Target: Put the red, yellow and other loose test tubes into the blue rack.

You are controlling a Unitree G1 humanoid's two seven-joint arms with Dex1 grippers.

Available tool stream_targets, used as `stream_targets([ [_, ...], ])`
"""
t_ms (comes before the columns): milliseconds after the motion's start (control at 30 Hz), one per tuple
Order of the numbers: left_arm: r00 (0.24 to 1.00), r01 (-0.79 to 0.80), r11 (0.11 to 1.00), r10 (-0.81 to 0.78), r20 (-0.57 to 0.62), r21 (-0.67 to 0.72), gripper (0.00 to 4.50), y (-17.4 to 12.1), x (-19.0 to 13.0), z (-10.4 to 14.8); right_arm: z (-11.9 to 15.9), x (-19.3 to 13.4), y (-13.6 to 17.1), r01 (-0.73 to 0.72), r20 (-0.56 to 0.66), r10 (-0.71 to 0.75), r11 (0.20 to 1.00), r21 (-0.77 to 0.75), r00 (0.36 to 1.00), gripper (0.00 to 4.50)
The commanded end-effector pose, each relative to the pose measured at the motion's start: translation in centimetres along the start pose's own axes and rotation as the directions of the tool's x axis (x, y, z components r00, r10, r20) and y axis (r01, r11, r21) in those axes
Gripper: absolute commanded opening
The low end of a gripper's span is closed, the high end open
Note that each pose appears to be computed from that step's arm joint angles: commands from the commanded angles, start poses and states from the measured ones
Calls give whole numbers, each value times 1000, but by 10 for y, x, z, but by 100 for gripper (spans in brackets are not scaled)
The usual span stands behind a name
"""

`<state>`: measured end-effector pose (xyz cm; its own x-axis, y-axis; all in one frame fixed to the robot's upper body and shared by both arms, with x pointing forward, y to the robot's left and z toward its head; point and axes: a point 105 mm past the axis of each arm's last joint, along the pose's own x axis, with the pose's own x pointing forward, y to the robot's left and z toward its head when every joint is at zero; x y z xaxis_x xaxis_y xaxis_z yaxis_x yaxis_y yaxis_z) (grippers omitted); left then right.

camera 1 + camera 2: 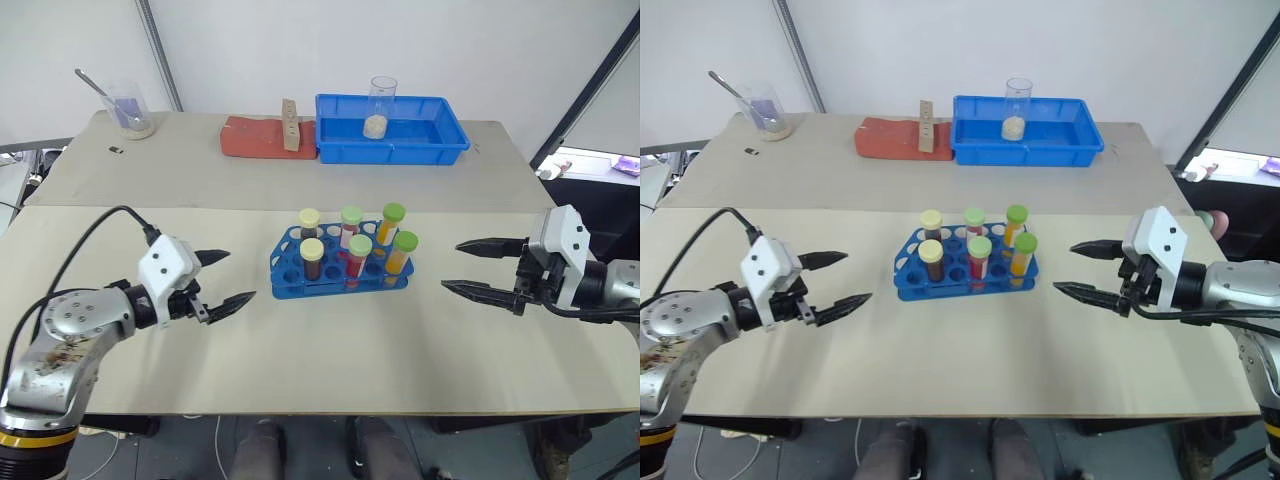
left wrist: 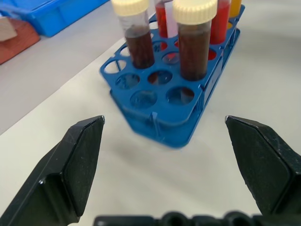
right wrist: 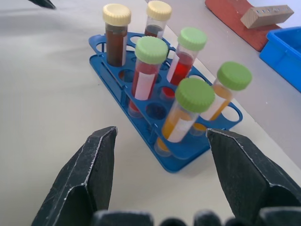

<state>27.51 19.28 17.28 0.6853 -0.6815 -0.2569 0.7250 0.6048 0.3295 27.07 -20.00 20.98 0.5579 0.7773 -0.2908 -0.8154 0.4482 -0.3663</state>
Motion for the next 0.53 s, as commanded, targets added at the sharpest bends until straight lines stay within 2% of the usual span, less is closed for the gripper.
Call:
stream_targets([
  [33, 999, -35, 999, 34, 25, 26, 447, 7, -10, 13, 14, -11, -12, 49, 32, -48, 998, -33, 998, 365],
  [133, 999, -36, 999, 36, 17, 20, 450, 9, -13, 13, 12, -12, -11, 38, 12, -38, 999, -38, 999, 446],
  [267, 1000, -22, 1000, 22, -9, 13, 450, 7, -15, 9, 7, -11, -5, -4, -27, 2, 999, -51, 1000, 446],
  [533, 1000, 18, 999, -19, -19, -28, 450, 2, -15, 7, 5, -8, -1, -13, -30, 12, 999, -50, 999, 446],
])
